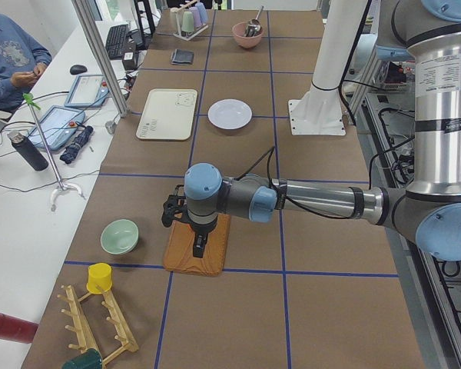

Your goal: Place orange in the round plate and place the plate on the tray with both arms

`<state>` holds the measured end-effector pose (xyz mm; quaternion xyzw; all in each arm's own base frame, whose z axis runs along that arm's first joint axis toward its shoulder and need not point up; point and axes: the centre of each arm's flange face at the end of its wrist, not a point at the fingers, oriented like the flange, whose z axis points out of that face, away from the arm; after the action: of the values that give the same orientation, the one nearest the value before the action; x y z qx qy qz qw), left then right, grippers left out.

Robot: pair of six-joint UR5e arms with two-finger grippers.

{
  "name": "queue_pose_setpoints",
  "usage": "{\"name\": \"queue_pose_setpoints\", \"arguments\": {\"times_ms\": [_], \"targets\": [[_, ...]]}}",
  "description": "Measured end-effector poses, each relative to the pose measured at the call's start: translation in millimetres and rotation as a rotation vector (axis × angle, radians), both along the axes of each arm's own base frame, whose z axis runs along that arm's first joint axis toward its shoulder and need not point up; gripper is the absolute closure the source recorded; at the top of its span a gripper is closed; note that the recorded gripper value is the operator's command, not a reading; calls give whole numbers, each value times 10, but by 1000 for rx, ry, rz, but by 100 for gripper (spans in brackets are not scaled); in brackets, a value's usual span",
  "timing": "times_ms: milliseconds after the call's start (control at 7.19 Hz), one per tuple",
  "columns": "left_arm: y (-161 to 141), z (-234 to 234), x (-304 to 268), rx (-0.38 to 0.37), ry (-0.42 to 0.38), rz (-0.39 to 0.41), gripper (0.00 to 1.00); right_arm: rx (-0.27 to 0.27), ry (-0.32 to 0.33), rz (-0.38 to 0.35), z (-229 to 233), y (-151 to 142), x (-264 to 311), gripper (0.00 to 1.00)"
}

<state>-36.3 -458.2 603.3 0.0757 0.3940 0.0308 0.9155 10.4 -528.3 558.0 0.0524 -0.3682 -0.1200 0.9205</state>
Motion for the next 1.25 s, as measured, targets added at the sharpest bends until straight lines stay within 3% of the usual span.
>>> {"name": "queue_pose_setpoints", "arguments": {"times_ms": [278,556,834,1252], "targets": [[101,59,114,14,8,12,2,7,-34,-6,-16,84,-19,0],[77,-8,573,11,23,44,2,1,-53,-10,-4,124,-64,0],[-98,-272,1104,40,30,18,2,-6,-77,-27,-48,116,-204,0],[-547,-81,1736,43,-68,35,2,-6,-78,-25,-94,102,-237,0]]}}
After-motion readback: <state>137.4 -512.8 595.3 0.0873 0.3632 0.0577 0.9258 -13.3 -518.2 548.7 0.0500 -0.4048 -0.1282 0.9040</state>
